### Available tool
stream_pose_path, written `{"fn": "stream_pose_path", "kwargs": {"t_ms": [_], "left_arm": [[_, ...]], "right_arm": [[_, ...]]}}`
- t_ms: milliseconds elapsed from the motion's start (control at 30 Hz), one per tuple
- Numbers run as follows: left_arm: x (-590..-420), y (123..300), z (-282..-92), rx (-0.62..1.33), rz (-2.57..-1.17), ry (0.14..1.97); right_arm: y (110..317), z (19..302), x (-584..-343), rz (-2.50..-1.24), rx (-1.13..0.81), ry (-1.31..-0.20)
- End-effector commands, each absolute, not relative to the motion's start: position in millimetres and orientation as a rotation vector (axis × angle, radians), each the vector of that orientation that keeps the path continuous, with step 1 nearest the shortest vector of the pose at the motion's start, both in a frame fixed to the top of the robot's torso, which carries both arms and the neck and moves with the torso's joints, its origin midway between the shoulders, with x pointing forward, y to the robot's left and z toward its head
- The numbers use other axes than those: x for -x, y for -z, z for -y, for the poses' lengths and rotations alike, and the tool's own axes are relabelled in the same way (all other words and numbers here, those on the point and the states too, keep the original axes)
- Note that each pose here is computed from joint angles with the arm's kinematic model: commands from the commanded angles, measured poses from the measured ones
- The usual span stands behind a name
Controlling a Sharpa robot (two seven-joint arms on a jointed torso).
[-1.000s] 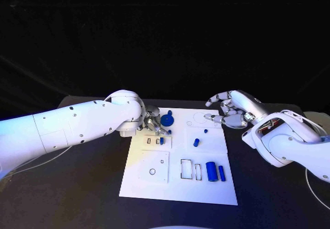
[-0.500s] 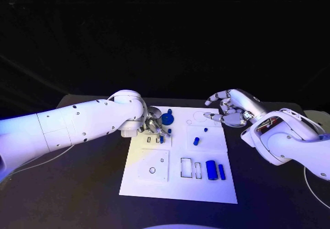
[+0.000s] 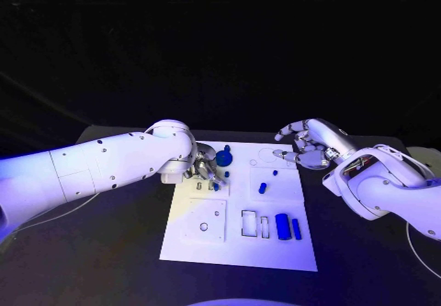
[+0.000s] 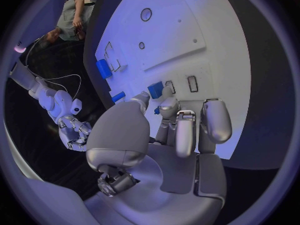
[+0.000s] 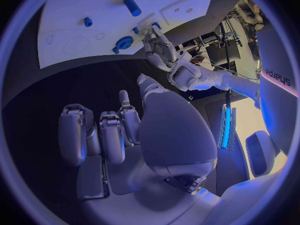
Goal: Assemble the parts on the task board
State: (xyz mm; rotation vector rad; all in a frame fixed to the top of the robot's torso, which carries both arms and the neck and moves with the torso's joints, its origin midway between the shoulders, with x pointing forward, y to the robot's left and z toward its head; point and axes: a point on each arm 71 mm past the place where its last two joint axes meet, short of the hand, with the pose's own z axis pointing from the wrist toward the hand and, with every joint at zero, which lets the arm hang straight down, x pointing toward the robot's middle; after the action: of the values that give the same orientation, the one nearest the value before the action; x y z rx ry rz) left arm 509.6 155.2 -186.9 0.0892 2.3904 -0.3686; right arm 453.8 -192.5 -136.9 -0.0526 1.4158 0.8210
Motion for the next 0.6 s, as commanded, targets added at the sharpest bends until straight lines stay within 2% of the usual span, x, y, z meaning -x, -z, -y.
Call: {"fn": "stream_pose_path", "kwargs": {"t_ms": [33,600], "left_arm": [[-507.0,187.8,-153.5,-0.102,-2.426,0.382],[-507.0,187.5,-153.3,-0.013,-2.437,0.455]], "right_arm": [[138.2,191.6,-453.7,-1.429,0.062,-0.817],[139.4,191.7,-454.1,-1.436,0.058,-0.812]]}}
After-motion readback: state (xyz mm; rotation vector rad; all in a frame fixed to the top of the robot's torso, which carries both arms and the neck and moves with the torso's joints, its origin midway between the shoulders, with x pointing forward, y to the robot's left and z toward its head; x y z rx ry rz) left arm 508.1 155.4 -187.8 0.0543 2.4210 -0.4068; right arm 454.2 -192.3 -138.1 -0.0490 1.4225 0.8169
